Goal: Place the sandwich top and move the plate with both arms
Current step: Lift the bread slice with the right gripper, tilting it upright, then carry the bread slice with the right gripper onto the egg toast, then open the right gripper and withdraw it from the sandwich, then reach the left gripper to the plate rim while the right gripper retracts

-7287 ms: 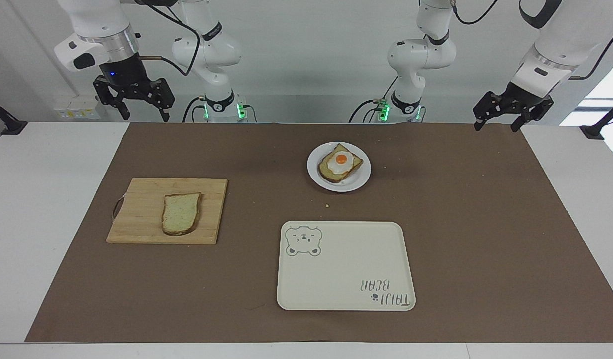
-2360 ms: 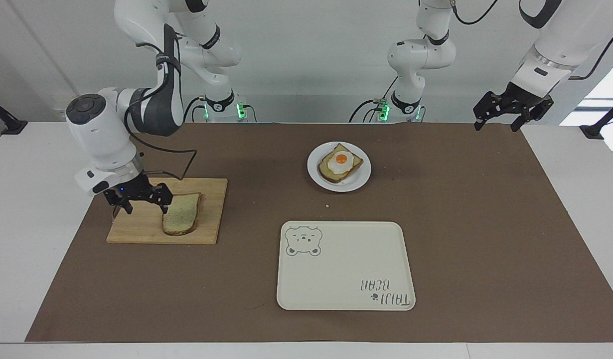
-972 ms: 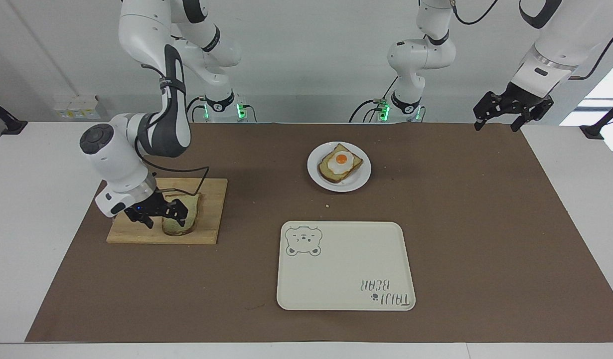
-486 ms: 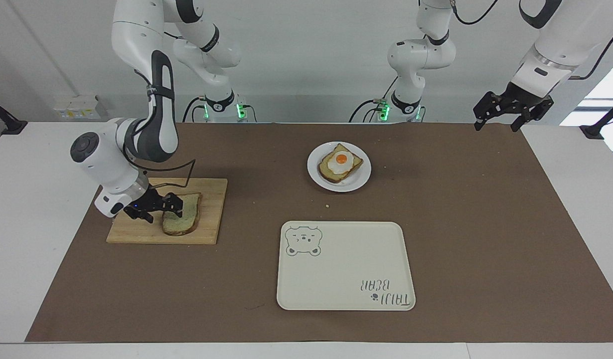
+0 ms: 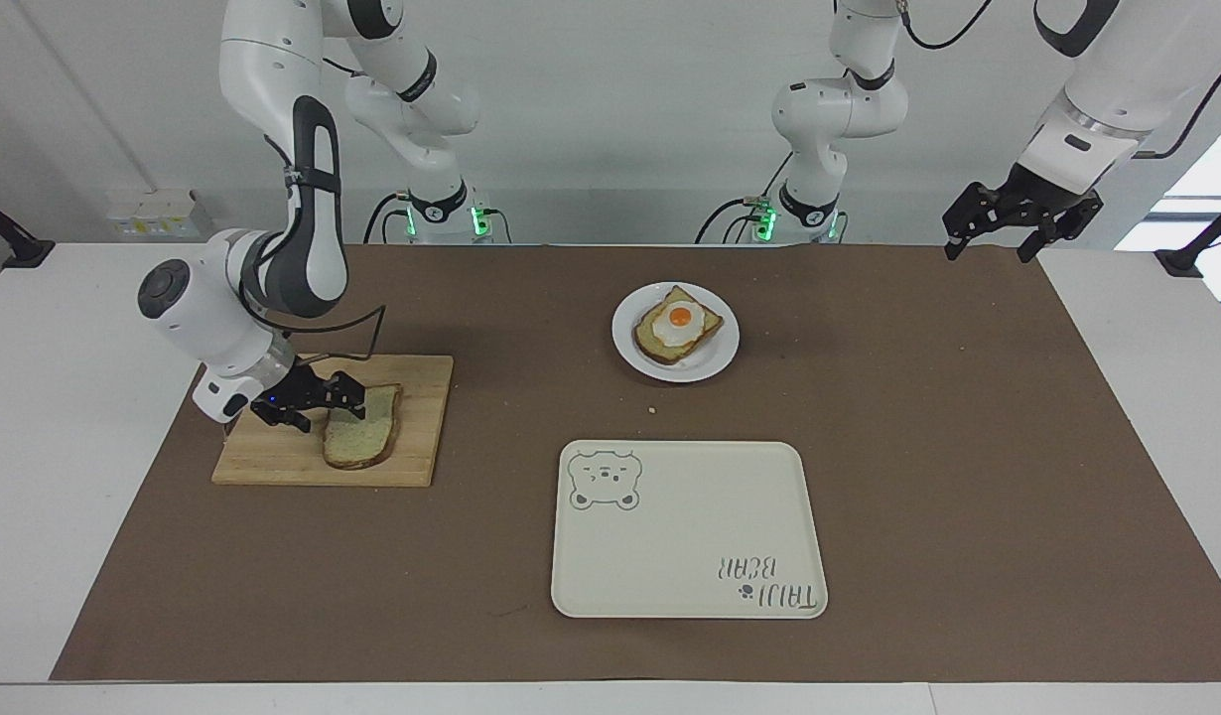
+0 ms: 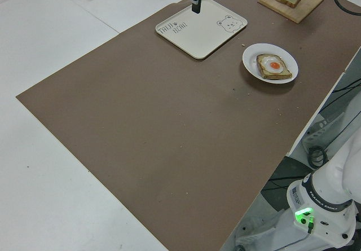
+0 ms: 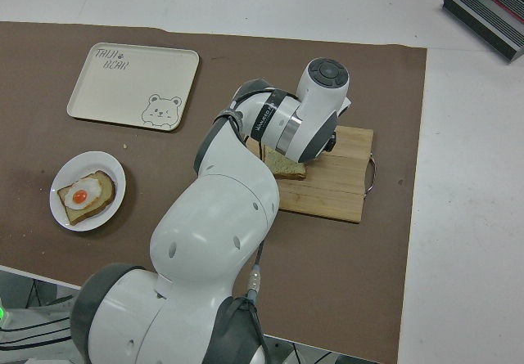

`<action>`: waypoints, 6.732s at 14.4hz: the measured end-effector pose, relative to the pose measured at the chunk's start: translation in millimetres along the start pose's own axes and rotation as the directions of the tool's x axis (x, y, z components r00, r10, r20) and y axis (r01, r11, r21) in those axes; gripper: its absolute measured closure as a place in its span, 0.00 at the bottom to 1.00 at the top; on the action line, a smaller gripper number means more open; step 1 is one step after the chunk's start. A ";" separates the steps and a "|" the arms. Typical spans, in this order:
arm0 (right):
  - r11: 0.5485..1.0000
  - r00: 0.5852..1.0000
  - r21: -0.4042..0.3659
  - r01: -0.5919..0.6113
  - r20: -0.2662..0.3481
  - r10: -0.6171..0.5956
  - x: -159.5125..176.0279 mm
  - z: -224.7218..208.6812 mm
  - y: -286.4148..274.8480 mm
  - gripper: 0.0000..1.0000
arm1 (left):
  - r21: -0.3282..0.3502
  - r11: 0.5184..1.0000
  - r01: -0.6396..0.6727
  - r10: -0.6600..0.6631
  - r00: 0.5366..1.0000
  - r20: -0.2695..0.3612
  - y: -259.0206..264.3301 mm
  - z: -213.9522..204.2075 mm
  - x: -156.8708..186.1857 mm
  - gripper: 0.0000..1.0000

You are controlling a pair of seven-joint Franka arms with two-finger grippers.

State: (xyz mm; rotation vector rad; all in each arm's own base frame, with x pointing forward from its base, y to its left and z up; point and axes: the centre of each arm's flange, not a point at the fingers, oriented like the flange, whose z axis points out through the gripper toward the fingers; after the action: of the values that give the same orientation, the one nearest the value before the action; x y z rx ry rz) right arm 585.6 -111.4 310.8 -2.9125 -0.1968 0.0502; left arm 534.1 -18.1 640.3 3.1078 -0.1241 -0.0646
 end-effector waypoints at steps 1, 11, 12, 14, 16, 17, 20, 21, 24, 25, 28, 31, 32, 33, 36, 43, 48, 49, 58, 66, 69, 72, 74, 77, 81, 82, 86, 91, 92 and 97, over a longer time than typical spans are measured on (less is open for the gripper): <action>1.000 1.000 0.001 -0.002 -0.001 0.002 -0.8 -0.5 2.1 0.32 | 0.000 1.000 0.000 0.000 1.000 0.000 0.0 0.0 0.0 0.00; 1.000 1.000 0.011 -0.014 -0.016 0.014 -1.1 -5.0 2.0 0.96 | 0.000 1.000 0.000 0.000 1.000 0.000 0.0 0.0 0.0 0.00; 1.000 1.000 0.011 -0.013 -0.016 0.013 -0.7 -5.2 1.4 0.96 | 0.000 1.000 0.000 0.000 1.000 0.000 0.0 0.0 0.0 0.00; 1.000 1.000 0.014 -0.008 -0.019 0.008 2.1 -8.9 -1.1 0.96 | 0.000 1.000 0.000 0.000 1.000 0.000 0.0 0.0 0.0 0.00; 1.000 1.000 0.031 -0.003 -0.001 0.003 6.2 -19.6 -5.6 0.96 | 0.000 1.000 0.000 0.000 1.000 0.000 0.0 0.0 0.0 0.00; 0.999 1.000 0.044 0.000 0.011 -0.001 9.1 -29.8 -9.0 0.96 | 0.000 1.000 0.000 0.000 1.000 0.000 0.0 0.0 0.0 0.00; 0.996 0.998 0.083 -0.032 0.054 0.027 16.9 -70.2 -25.6 0.96 | 0.000 1.000 0.000 0.000 1.000 0.000 0.0 0.0 0.0 0.00; 0.995 0.997 0.093 -0.043 0.064 0.037 18.5 -82.7 -32.4 0.96 | 0.000 1.000 0.000 0.000 1.000 0.000 0.0 0.0 0.0 0.00; 0.985 0.995 0.163 -0.055 0.089 0.041 16.8 -104.2 -52.1 0.96 | 0.000 1.000 0.000 0.000 1.000 0.000 0.0 0.0 0.0 0.00; 0.982 0.995 0.183 -0.049 0.099 0.031 15.2 -108.1 -59.8 0.96 | 0.000 1.000 0.000 0.000 1.000 0.000 0.0 0.0 0.0 0.00; 0.969 0.992 0.247 -0.029 0.124 -0.002 11.9 -114.4 -87.1 0.96 | 0.000 1.000 0.000 0.000 1.000 0.000 0.0 0.0 0.0 0.00; 0.959 0.986 0.282 -0.017 0.165 -0.031 9.1 -113.1 -108.9 0.96 | 0.000 1.000 0.000 0.000 1.000 0.000 0.0 0.0 0.0 0.00; 0.959 0.984 0.281 -0.029 0.178 -0.022 10.1 -111.1 -117.8 0.96 | 0.000 1.000 0.000 0.000 1.000 0.000 0.0 0.0 0.0 0.00; 0.958 0.982 0.283 -0.042 0.188 -0.012 11.4 -108.9 -126.9 0.96 | 0.000 1.000 0.000 0.000 1.000 0.000 0.0 0.0 0.0 0.00; 0.953 0.974 0.291 -0.085 0.228 0.017 15.8 -100.4 -166.3 0.96 | 0.000 1.000 0.000 0.000 1.000 0.000 0.0 0.0 0.0 0.00; 0.959 0.964 0.262 -0.108 0.265 0.036 19.3 -76.5 -283.3 0.96 | 0.000 1.000 0.000 0.000 1.000 0.000 0.0 0.0 0.0 0.00; 0.955 0.974 0.270 -0.123 0.216 0.064 15.1 -62.4 -352.0 0.96 | 0.000 1.000 0.000 0.000 1.000 0.000 0.0 0.0 0.0 0.00; 0.954 0.974 0.267 -0.134 0.211 0.078 11.3 -57.8 -367.4 0.96 | 0.000 1.000 0.000 0.000 1.000 0.000 0.0 0.0 0.0 0.00; 0.967 0.983 0.226 -0.119 0.166 0.082 -30.5 7.0 -465.0 0.96 | 0.000 1.000 0.000 0.000 1.000 0.000 0.0 0.0 0.0 0.00; 0.971 0.989 0.212 -0.108 0.126 0.082 -64.3 68.1 -492.1 0.96 | 0.000 1.000 0.000 0.000 1.000 0.000 0.0 0.0 0.0 0.00; 0.972 0.987 0.204 -0.113 0.138 0.086 -71.5 80.7 -492.3 0.96 | 0.000 1.000 0.000 0.000 1.000 0.000 0.0 0.0 0.0 0.00; 0.973 0.985 0.197 -0.122 0.146 0.094 -72.4 85.2 -487.3 0.89 | 0.000 1.000 0.000 0.000 1.000 0.000 0.0 0.0 0.0 0.00; 0.972 0.984 0.196 -0.131 0.144 0.103 -69.7 84.6 -482.7 0.69 | 0.000 1.000 0.000 0.000 1.000 0.000 0.0 0.0 0.0 0.00; 0.970 0.984 0.194 -0.147 0.123 0.125 -59.9 79.5 -470.4 0.37 | 0.000 1.000 0.000 0.000 1.000 0.000 0.0 0.0 0.0 0.00; 0.972 0.985 0.158 -0.173 0.024 0.171 -22.8 42.7 -413.6 0.00 | 0.000 1.000 0.000 0.000 1.000 0.000 0.0 0.0 0.0 0.00; 0.975 0.985 0.140 -0.172 -0.003 0.175 -15.5 31.5 -399.1 0.00 | 0.000 1.000 0.000 0.000 1.000 0.000 0.0 0.0 0.0 0.00; 0.991 0.988 0.017 -0.130 -0.077 0.130 2.3 -7.8 -354.7 0.00 | 0.000 1.000 0.000 0.000 1.000 0.000 0.0 0.0 0.0 0.00; 0.983 0.991 -0.141 -0.114 -0.082 0.103 17.7 -76.6 -309.8 0.00 | 0.000 1.000 -0.006 0.006 1.000 0.000 1.7 0.0 0.1 0.00; 0.982 0.991 -0.145 -0.119 -0.076 0.109 18.8 -89.5 -307.8 0.00 | 0.001 1.000 -0.012 0.012 1.000 0.000 4.2 -0.1 0.0 0.00; 0.978 0.988 -0.155 -0.139 -0.092 0.125 2.4 -156.7 -306.7 0.00 | -0.079 0.996 -0.032 0.034 0.999 0.023 23.0 19.6 -1.6 0.00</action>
State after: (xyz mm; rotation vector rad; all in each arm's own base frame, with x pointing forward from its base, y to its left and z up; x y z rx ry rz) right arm 556.0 151.3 531.6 -3.0779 0.0073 -0.0660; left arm 529.9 -41.5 621.6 3.0259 -0.1685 -0.1036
